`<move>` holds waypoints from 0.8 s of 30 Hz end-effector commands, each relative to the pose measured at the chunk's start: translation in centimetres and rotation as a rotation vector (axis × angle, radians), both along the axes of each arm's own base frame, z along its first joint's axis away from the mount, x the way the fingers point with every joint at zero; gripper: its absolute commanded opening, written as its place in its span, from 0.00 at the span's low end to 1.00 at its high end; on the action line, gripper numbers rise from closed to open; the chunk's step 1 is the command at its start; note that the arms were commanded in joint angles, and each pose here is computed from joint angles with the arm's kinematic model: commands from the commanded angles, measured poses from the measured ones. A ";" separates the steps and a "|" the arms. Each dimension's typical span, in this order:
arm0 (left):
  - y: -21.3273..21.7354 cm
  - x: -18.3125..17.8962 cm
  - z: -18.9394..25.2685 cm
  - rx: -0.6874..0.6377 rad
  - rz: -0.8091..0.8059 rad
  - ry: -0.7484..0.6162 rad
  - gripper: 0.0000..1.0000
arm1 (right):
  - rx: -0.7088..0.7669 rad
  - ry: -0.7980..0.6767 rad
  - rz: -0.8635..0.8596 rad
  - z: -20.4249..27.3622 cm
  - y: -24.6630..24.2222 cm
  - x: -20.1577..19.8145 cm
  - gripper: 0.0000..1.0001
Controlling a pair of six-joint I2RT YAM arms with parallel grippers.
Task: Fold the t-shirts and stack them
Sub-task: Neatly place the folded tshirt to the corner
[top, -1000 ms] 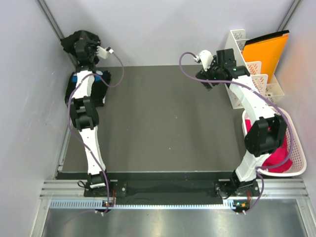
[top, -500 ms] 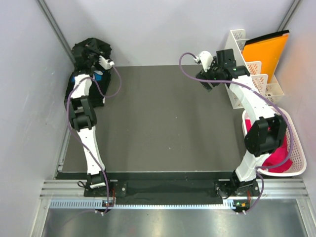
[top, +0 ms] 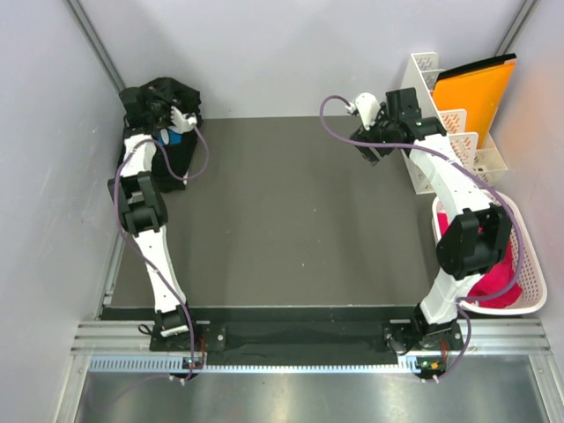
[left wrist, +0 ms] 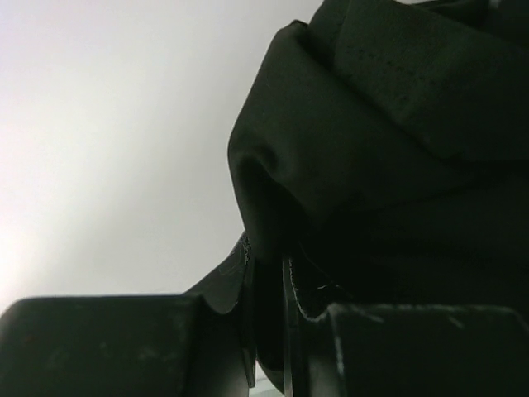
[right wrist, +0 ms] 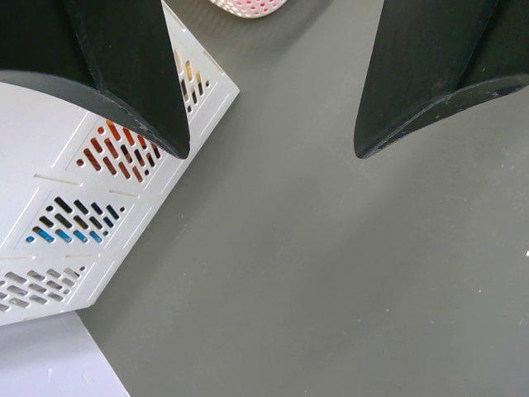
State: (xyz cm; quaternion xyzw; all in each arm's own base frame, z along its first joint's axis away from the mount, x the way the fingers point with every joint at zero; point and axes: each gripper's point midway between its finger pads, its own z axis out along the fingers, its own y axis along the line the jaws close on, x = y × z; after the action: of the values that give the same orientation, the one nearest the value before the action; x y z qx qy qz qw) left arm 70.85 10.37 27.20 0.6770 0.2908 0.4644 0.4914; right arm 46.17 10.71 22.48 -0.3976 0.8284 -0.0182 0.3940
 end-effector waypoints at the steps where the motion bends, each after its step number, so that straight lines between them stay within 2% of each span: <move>1: -0.3 -3.7 7.8 0.460 -0.048 -0.238 0.00 | 0.015 -0.083 0.001 4.2 -0.5 0.1 0.80; 3: -0.3 -4.3 5.7 0.508 -0.057 -0.199 0.00 | 0.013 -0.088 0.001 4.5 -0.5 0.0 0.80; 7: 0.9 -5.4 5.6 0.563 0.054 -0.143 0.00 | 0.014 -0.086 -0.002 4.6 -0.7 -0.5 0.80; 16: 1.1 -9.3 6.7 0.528 0.135 -0.012 0.00 | 0.016 -0.094 0.002 4.9 -0.6 -0.6 0.80; 20: 1.3 -11.2 4.4 0.534 0.133 0.135 0.00 | 0.025 -0.101 0.012 5.4 -0.4 -0.4 0.80; 24: 1.2 -12.1 3.1 0.564 0.138 0.171 0.00 | 0.024 -0.096 0.012 5.3 -0.5 -0.8 0.80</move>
State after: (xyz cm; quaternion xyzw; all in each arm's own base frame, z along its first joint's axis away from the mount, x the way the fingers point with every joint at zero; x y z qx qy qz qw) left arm 59.93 13.14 27.73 0.6929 0.4533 0.4125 0.3799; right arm 45.64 10.62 23.31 -0.4031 0.8271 -0.0177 0.3914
